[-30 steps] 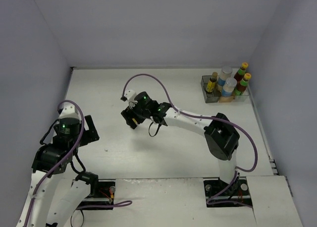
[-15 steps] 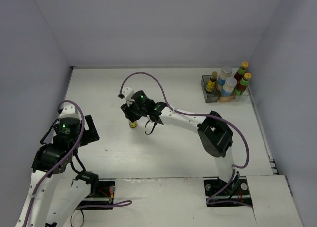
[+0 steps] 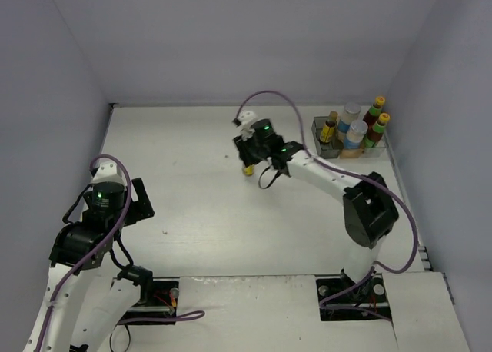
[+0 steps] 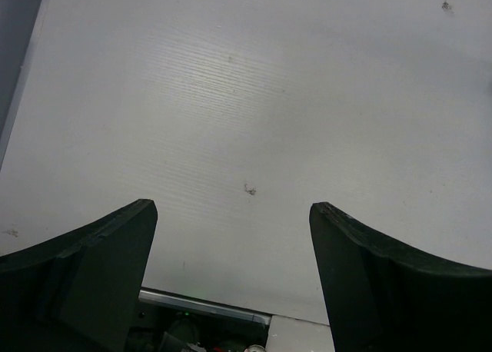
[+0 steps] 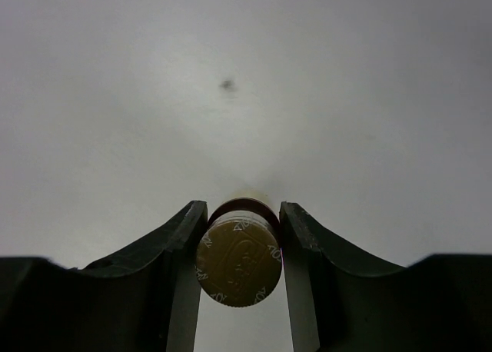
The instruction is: Organize the condiment bottles
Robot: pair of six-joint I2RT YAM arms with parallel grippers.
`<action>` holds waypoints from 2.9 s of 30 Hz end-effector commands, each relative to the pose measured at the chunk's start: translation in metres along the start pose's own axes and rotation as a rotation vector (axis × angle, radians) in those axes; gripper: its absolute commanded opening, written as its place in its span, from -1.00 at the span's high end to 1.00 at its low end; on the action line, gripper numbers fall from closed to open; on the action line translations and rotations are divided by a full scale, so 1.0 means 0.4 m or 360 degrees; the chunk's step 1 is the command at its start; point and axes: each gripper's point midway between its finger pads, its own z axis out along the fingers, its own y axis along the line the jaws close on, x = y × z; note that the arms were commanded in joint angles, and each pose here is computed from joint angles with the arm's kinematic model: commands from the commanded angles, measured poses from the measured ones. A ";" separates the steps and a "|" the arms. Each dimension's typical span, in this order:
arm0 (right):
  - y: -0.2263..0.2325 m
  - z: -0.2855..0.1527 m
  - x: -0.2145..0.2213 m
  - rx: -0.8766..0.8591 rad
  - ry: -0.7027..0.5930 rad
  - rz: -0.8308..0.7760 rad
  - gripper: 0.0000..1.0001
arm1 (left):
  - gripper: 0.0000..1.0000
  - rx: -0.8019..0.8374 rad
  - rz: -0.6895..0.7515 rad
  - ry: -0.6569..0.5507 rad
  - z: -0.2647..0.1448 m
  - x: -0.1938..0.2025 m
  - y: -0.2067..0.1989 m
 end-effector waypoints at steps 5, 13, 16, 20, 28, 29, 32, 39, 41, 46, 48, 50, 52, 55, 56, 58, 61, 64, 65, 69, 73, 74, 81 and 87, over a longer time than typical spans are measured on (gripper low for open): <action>-0.488 -0.278 -0.162 0.0647 -0.0405 0.0212 1.00 | -0.63 0.0059 -0.0022 -0.0067 0.016 -0.042 -0.034; -0.761 -0.364 -0.090 0.0956 -0.0409 0.0403 1.00 | -0.63 0.0073 -0.0022 -0.0071 0.027 -0.054 -0.048; -0.809 -0.361 -0.075 0.1009 -0.0419 0.0435 1.00 | -0.63 0.0071 -0.0023 -0.0069 0.033 -0.056 -0.050; -0.855 -0.345 -0.052 0.1050 -0.0409 0.0468 1.00 | -0.63 0.0078 -0.0024 -0.0068 0.036 -0.060 -0.056; -0.865 -0.271 0.028 0.0981 -0.0318 0.0549 1.00 | -0.63 0.0069 -0.0008 -0.0060 0.046 -0.060 -0.057; -0.860 -0.262 0.038 0.0963 -0.0311 0.0563 1.00 | -0.63 0.0069 -0.0007 -0.0063 0.046 -0.061 -0.058; -0.847 -0.249 0.062 0.0933 -0.0293 0.0590 1.00 | -0.63 0.0067 -0.0004 -0.0063 0.049 -0.063 -0.058; -0.843 -0.228 0.118 0.0956 -0.0236 0.0637 0.79 | -0.63 0.0071 -0.0001 -0.0054 0.052 -0.058 -0.060; -0.867 -0.245 0.141 0.0978 -0.0229 0.0673 0.77 | -0.63 0.0070 0.0000 -0.0052 0.051 -0.055 -0.058; -0.867 -0.247 0.150 0.0985 -0.0213 0.0679 0.43 | -0.63 0.0070 -0.0008 -0.0052 0.047 -0.050 -0.055; -0.865 -0.252 0.145 0.0983 -0.0216 0.0678 0.27 | -0.63 0.0070 -0.0008 -0.0052 0.044 -0.049 -0.053; -0.860 -0.262 0.125 0.0963 -0.0244 0.0669 0.07 | -0.63 0.0069 -0.0007 -0.0050 0.041 -0.048 -0.051; -0.854 -0.281 0.099 0.0958 -0.0276 0.0657 -0.04 | -0.63 0.0078 -0.0012 -0.0063 0.035 -0.054 -0.052; -0.844 -0.316 0.052 0.0940 -0.0332 0.0629 -0.25 | -0.63 0.0079 -0.0012 -0.0071 0.027 -0.057 -0.050; -0.841 -0.328 0.038 0.0936 -0.0350 0.0623 -0.30 | -0.63 0.0082 -0.0010 -0.0072 0.026 -0.058 -0.050; -0.830 -0.362 0.000 0.0925 -0.0392 0.0604 -0.42 | -0.63 0.0087 -0.0018 -0.0077 0.020 -0.059 -0.050; -0.809 -0.424 -0.048 0.0930 -0.0462 0.0587 -0.44 | -0.63 0.0112 -0.0026 -0.0084 0.009 -0.061 -0.053; -0.775 -0.498 -0.091 0.0930 -0.0529 0.0564 -0.46 | -0.63 0.0124 -0.0034 -0.0099 -0.002 -0.067 -0.053; -0.762 -0.514 -0.092 0.0921 -0.0521 0.0566 -0.47 | -0.63 0.0125 -0.0031 -0.0109 -0.008 -0.072 -0.052; -0.677 -0.639 -0.139 0.0885 -0.0651 0.0571 -0.53 | -0.63 0.0115 -0.0019 -0.0149 -0.024 -0.087 -0.047; -0.585 -0.740 -0.123 0.0859 -0.0679 0.0603 -0.65 | -0.63 0.0138 -0.0020 -0.0188 -0.044 -0.103 -0.051; -0.567 -0.754 -0.102 0.0862 -0.0648 0.0639 -0.69 | -0.63 0.0145 -0.0016 -0.0192 -0.048 -0.105 -0.052; -0.429 -0.928 -0.062 0.0907 -0.0753 0.0729 -0.97 | -0.63 0.0131 0.0021 -0.0199 -0.059 -0.109 -0.047; -0.338 -0.987 -0.016 0.0881 -0.0757 0.0756 -1.00 | -0.63 0.0123 0.0014 -0.0222 -0.074 -0.114 -0.037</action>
